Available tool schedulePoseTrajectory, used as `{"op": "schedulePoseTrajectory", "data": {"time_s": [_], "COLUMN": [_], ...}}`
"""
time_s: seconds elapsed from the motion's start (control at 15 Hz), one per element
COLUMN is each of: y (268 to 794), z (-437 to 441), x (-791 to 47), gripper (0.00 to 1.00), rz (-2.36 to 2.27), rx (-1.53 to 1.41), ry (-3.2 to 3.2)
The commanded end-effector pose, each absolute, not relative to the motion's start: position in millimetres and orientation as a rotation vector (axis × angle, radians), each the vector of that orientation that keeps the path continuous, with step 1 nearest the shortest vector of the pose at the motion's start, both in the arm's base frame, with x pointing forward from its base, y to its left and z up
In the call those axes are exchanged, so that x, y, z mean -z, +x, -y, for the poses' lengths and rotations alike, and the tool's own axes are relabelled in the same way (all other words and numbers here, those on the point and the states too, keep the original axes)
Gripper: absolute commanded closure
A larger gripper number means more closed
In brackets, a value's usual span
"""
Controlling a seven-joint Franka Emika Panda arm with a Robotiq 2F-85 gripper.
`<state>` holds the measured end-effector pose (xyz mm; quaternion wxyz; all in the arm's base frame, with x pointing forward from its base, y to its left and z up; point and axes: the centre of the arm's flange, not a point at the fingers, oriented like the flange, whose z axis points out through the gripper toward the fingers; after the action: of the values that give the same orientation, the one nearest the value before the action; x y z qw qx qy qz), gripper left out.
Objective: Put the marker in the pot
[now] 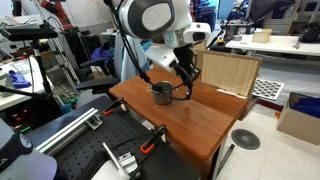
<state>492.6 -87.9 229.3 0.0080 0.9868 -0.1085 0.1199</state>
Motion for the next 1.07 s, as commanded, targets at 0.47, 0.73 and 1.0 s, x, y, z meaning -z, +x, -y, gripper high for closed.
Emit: {"op": "schedulePoseTrajectory", "data": {"time_s": [0.47, 0.73, 1.0], "y": [471.6, 469.2, 455.3], "z": [37.4, 11.1, -22.6], "x": [-285.3, -300.9, -296.5], "gripper": [0.94, 0.94, 0.94], "rz": [0.219, 0.157, 0.082], "rx": [-0.556, -0.591, -0.547], "ry": [2.996, 3.005, 3.058]}}
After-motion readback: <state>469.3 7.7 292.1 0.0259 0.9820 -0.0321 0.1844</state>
